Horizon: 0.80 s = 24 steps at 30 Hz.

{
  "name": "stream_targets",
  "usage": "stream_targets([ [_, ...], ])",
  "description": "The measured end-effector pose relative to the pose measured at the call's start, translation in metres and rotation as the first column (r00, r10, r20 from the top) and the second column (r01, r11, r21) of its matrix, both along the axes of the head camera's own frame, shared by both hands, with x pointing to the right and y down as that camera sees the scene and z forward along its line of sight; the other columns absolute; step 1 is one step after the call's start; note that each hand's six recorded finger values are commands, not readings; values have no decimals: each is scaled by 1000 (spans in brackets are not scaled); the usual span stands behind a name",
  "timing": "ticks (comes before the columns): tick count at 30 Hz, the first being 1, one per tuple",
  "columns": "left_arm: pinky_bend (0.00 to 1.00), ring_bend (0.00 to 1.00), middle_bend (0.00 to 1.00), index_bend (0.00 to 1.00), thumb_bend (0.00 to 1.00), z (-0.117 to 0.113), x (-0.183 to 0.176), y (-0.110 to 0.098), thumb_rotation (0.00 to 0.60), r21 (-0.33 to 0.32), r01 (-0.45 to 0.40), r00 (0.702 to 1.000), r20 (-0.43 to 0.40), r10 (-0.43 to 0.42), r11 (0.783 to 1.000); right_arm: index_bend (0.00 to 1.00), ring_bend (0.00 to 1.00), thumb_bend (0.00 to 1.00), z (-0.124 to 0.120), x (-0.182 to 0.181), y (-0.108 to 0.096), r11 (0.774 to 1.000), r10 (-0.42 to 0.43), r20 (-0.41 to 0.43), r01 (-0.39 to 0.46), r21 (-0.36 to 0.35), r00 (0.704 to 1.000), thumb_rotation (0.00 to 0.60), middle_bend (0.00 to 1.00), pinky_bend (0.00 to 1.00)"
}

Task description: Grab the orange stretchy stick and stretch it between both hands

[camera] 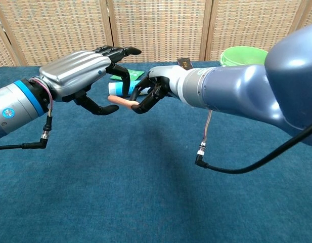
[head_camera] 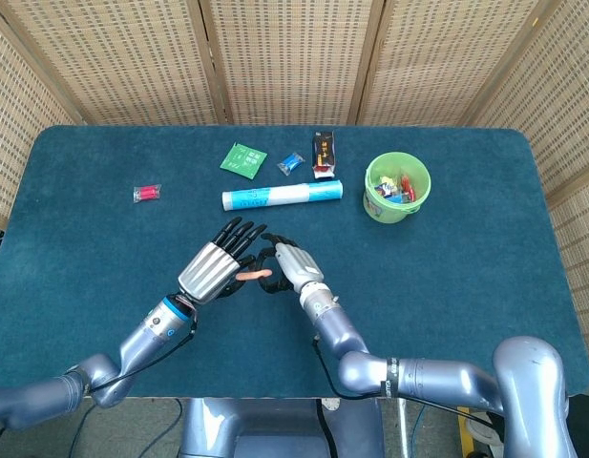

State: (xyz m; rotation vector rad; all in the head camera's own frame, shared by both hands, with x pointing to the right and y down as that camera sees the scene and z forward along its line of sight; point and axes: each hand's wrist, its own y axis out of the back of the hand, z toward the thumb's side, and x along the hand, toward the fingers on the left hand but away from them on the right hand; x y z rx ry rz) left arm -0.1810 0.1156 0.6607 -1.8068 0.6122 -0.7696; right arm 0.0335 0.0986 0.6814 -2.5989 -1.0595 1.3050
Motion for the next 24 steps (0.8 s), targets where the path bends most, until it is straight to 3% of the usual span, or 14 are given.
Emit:
stream_targets([
  [15, 0, 0, 0, 525, 344, -1, 8, 3, 600, -9, -3, 1000, -16, 3, 1000, 672, 0, 612, 3, 7, -2, 1000, 8, 2, -8, -9, 1000, 600, 170, 0],
  [20, 0, 0, 0, 591, 354, -1, 10, 2, 600, -9, 3, 1000, -20, -3, 1000, 673, 0, 613, 4, 8, -2, 1000, 6, 5, -6, -12, 1000, 600, 172, 0],
  [24, 0, 0, 0, 588, 365, 0, 11, 1, 600, -10, 8, 1000, -18, -8, 1000, 674, 0, 612, 4, 10, -3, 1000, 9, 6, -9, -14, 1000, 600, 173, 0],
])
